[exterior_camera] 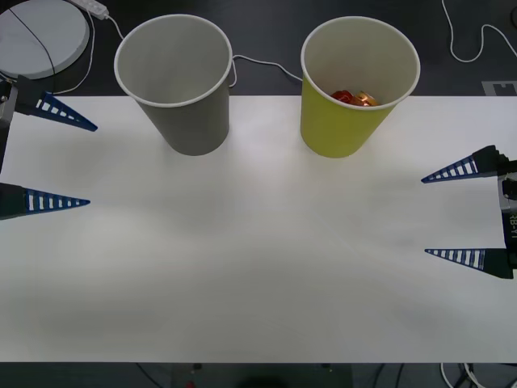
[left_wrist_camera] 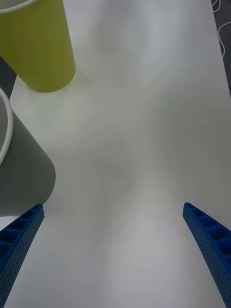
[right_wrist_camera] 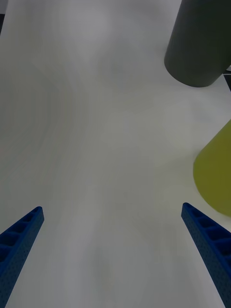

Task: Put the can into the green bin and the plastic bottle into the gray bin

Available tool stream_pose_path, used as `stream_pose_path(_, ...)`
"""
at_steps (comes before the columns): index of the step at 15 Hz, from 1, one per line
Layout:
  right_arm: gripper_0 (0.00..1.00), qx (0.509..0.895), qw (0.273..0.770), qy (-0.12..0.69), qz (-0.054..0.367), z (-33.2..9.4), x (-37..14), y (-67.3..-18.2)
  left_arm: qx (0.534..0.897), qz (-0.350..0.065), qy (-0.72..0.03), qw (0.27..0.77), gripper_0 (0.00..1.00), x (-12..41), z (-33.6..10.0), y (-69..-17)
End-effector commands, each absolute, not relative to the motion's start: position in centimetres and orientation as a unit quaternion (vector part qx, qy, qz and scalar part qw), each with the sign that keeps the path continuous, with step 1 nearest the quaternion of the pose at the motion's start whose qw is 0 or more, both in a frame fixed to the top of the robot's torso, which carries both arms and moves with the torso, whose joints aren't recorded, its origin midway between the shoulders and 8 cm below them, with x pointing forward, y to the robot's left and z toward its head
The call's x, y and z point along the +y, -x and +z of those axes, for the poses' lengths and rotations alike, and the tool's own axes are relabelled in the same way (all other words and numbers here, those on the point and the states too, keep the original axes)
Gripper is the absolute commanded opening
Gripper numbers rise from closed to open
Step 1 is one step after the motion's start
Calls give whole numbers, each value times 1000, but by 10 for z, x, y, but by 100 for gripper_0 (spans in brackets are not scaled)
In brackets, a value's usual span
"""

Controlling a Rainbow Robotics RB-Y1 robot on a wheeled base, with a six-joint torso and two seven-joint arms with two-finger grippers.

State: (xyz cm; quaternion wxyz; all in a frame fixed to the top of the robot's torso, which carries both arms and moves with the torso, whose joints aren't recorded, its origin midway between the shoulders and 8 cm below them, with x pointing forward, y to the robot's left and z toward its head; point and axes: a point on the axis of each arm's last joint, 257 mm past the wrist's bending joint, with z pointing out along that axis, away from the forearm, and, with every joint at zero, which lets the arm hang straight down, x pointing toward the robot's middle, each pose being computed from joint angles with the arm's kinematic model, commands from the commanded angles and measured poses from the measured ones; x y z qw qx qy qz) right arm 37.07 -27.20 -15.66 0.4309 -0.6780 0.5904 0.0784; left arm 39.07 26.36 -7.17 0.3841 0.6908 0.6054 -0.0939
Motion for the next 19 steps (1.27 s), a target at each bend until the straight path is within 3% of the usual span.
stream_pose_path(1,100,590,431,678,78,-157,-272,-371,597,-86,-704,376,100,279,-85,-380)
stream_pose_path(8,100,590,431,678,78,-157,-272,-371,603,-100,-705,360,100,293,-115,-356)
stream_pose_path(19,100,590,431,678,78,-157,-272,-371,604,-93,-707,356,100,297,-119,-357)
